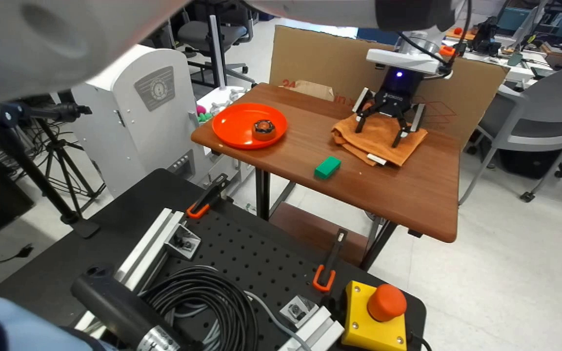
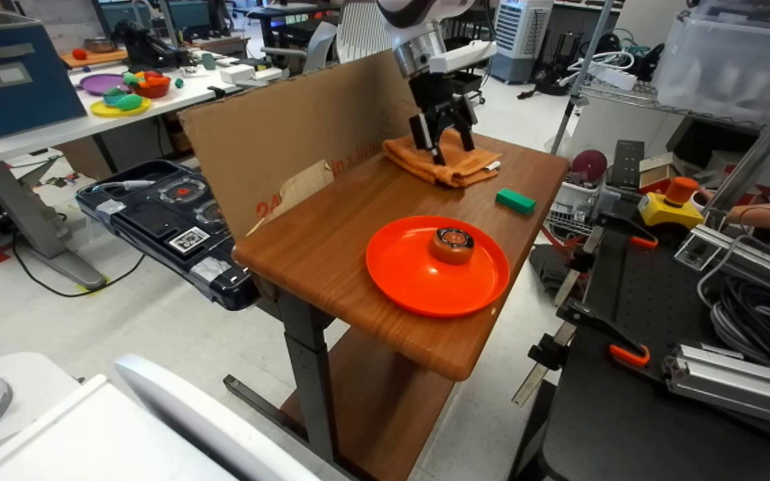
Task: Move the towel on the table
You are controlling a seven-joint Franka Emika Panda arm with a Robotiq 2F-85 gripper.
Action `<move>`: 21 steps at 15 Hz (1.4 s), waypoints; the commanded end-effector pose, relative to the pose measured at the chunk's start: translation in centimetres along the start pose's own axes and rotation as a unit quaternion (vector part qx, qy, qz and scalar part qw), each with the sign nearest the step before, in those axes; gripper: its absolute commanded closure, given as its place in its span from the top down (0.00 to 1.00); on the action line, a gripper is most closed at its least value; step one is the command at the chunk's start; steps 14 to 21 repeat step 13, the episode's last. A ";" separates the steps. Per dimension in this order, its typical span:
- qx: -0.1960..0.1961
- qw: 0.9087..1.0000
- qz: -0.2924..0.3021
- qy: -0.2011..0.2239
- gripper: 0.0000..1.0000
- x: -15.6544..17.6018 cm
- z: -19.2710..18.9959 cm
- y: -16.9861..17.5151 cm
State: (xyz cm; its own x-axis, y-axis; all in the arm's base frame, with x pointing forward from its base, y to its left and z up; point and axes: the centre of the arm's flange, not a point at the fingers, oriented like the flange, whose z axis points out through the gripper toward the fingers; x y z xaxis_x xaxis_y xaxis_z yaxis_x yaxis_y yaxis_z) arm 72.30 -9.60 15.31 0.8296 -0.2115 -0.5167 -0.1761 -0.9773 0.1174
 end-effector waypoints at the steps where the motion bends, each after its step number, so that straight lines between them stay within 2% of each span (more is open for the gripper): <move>1: -0.025 0.998 0.054 -0.007 1.00 2.6 -4.0 6.9; 4: -0.047 0.996 0.072 -0.019 1.00 2.3 -4.4 9.4; 6: -0.042 0.997 0.057 -0.018 1.00 0.8 -5.0 8.1; 8: -0.035 0.999 0.012 -0.021 1.00 -3.4 -6.2 4.8; 10: -0.035 0.999 -0.009 -0.001 1.00 -7.9 -7.5 2.0; 11: -0.037 0.999 0.016 -0.005 1.00 -3.0 -5.9 3.9; 13: -0.043 0.999 0.000 0.008 1.00 -4.6 -8.6 1.3; 21: -0.043 0.999 0.000 0.008 1.00 -4.6 -8.6 1.3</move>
